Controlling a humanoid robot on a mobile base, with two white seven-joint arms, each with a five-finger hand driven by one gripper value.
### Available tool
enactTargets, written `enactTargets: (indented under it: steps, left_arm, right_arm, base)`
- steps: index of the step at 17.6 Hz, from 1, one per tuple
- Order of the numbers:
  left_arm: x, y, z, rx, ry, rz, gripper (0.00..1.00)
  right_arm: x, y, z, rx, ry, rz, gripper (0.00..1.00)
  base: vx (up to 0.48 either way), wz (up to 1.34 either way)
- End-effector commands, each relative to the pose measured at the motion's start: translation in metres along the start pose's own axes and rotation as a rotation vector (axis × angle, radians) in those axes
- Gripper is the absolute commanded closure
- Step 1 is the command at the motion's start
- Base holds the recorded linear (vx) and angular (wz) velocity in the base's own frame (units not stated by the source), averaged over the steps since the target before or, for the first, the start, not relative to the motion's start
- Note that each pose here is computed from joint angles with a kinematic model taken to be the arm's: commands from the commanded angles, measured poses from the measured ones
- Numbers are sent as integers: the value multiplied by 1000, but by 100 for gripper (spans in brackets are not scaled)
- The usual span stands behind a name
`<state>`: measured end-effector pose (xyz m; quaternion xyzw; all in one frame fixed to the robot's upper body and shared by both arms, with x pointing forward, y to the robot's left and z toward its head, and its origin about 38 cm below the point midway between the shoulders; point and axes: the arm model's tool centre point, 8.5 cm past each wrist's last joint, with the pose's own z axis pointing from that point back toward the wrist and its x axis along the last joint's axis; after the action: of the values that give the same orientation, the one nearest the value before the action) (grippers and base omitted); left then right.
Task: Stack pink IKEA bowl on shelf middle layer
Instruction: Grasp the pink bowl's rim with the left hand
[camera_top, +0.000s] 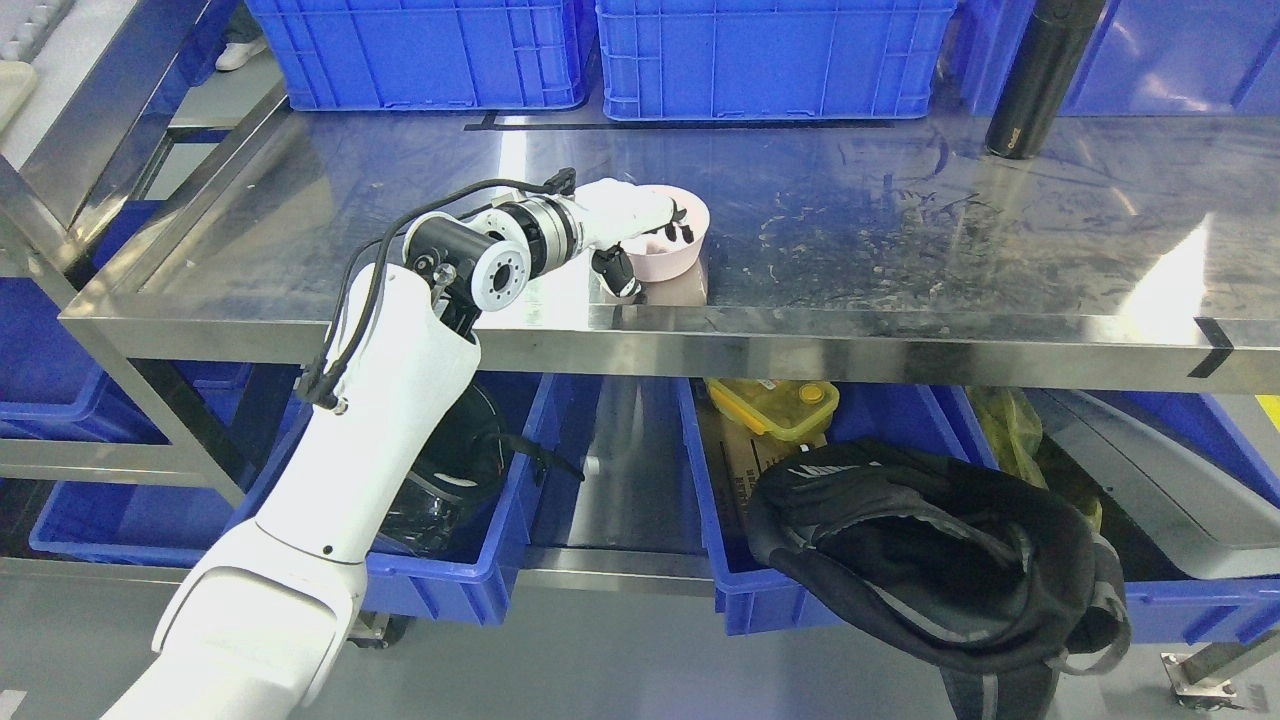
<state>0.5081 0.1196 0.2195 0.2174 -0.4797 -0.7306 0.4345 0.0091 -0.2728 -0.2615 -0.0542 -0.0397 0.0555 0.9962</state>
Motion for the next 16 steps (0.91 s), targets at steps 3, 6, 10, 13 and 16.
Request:
enactTargets:
  steps: [3, 6, 10, 13, 16]
  left_arm:
    - [18, -9, -30, -52, -21, 50, 66]
    - [12, -4, -26, -52, -12, 50, 78]
    - [2, 4, -16, -3, -63, 49, 97]
    - [-9, 19, 5, 90, -93, 46, 100]
    - [-18, 25, 29, 181, -133, 17, 99]
  right_arm:
    - [-10, -10, 0, -16, 7, 2, 0]
    - [-10, -10, 0, -16, 7, 1, 0]
    - [-10, -10, 0, -16, 7, 2, 0]
    - [-10, -10, 0, -16, 7, 2, 0]
    - [-10, -10, 0, -16, 7, 1, 0]
  base:
    - [0, 0]
    - [0, 0]
    - [0, 0]
    - [0, 0]
    - [0, 0]
